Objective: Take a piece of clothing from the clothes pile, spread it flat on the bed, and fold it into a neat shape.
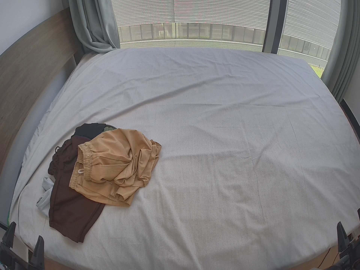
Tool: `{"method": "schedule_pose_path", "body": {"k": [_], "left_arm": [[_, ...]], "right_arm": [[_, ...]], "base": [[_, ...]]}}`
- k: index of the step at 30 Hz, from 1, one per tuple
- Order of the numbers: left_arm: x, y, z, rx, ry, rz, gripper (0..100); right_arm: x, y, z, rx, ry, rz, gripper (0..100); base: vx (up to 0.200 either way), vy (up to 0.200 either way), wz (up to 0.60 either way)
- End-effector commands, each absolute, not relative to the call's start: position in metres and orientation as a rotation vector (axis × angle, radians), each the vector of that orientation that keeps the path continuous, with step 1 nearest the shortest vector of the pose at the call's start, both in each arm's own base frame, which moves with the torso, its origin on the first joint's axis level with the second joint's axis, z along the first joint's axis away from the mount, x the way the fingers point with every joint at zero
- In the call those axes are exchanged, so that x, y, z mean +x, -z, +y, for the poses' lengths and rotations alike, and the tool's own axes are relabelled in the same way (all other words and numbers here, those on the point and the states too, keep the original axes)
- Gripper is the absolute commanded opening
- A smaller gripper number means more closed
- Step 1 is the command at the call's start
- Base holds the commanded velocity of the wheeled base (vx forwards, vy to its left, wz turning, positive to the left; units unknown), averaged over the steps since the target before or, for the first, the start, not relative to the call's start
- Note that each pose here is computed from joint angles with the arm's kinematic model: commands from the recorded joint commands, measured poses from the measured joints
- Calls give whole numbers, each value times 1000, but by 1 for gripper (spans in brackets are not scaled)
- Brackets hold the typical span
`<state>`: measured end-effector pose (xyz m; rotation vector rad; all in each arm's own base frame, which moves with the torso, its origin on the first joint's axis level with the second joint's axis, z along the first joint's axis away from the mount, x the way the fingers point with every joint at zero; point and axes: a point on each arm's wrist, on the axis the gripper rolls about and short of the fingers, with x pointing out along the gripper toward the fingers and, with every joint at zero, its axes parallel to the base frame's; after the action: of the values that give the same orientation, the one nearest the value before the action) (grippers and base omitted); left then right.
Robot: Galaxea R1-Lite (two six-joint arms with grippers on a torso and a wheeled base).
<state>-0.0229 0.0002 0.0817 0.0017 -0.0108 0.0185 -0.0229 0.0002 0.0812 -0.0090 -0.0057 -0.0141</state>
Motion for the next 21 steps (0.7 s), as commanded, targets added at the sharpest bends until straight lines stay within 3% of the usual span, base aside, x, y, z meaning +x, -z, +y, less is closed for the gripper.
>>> {"method": "schedule_pose_path", "body": {"k": [1,3,6,14,21], "left_arm": [[-23,-77,0,3,-18,-12,100],[-23,-78,0,3,-15,-28,100],[-24,-97,0,10,-18,-175,100],[-15,-101,-1,3,126,-82,100],[1,-143,-2,-144,283,3,100]], "right_arm": [[-23,-77,0,-9,14,-8,100],[-23,-77,0,-9,14,-8,100],[-23,-77,0,-9,14,-8,100],[-23,-77,0,-12,14,-8,100],[-23,-77,0,-17,14,-8,100]], "base": [[0,0,0],[0,0,0],[0,0,0],[0,0,0],[0,0,0]]}}
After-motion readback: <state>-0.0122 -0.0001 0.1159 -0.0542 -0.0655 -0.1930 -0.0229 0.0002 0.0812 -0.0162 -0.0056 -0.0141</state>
